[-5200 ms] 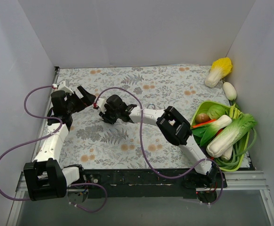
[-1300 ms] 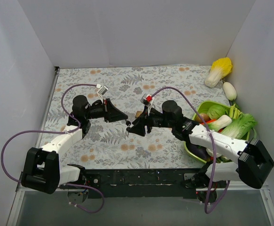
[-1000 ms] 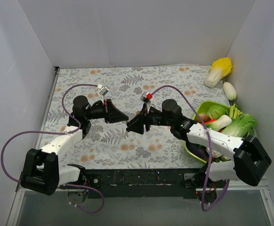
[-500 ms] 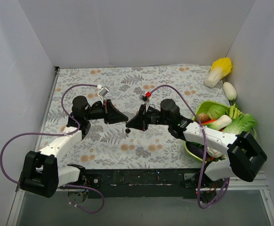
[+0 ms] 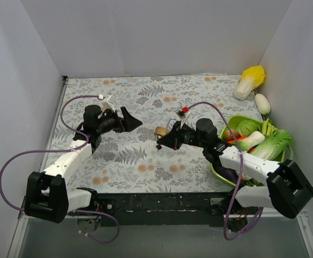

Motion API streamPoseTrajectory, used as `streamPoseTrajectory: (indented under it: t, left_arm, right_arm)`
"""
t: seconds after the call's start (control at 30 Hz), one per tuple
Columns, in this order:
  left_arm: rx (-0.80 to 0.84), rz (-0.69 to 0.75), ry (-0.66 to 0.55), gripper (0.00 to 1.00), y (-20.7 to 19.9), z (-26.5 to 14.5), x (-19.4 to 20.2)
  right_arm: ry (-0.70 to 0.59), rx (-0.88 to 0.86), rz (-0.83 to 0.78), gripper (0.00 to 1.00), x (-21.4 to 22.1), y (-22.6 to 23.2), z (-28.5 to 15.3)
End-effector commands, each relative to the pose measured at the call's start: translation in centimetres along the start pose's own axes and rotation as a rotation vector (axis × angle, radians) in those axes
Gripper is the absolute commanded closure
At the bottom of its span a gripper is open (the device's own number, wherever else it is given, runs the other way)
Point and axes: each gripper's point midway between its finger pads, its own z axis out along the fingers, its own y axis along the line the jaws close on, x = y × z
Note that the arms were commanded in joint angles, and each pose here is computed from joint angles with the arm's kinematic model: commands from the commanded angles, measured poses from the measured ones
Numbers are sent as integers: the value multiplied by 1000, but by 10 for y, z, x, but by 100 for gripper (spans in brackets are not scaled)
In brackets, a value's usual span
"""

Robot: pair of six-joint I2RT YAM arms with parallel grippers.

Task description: Unlock with the key

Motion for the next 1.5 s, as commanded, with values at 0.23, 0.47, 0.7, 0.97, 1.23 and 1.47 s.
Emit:
streamPoseTrajectory:
  t: [0.23, 0.47, 0.7, 0.97, 1.23, 1.47]
  left_arm:
    - [-883, 43, -22, 16, 172, -47, -18]
    - [-948, 66, 79, 33, 201, -36, -7]
    - [-993, 66, 149, 43, 226, -22, -2]
    - [-969, 65, 196, 46, 235, -8, 11]
    - [-1001, 66, 209, 47, 249, -6, 16]
    - [-1160, 100, 206, 48, 270, -28, 10]
  right_arm:
    - [-143, 144, -106, 99, -28, -6, -49]
    - [-155, 168, -138, 99, -21, -8, -64]
    - [-161, 174, -133, 99, -10, -12, -71]
    - [-166, 187, -138, 99, -9, -16, -77]
    - [-164, 184, -130, 99, -9, -19, -75]
    - [-165, 187, -126, 99, -9, -19, -76]
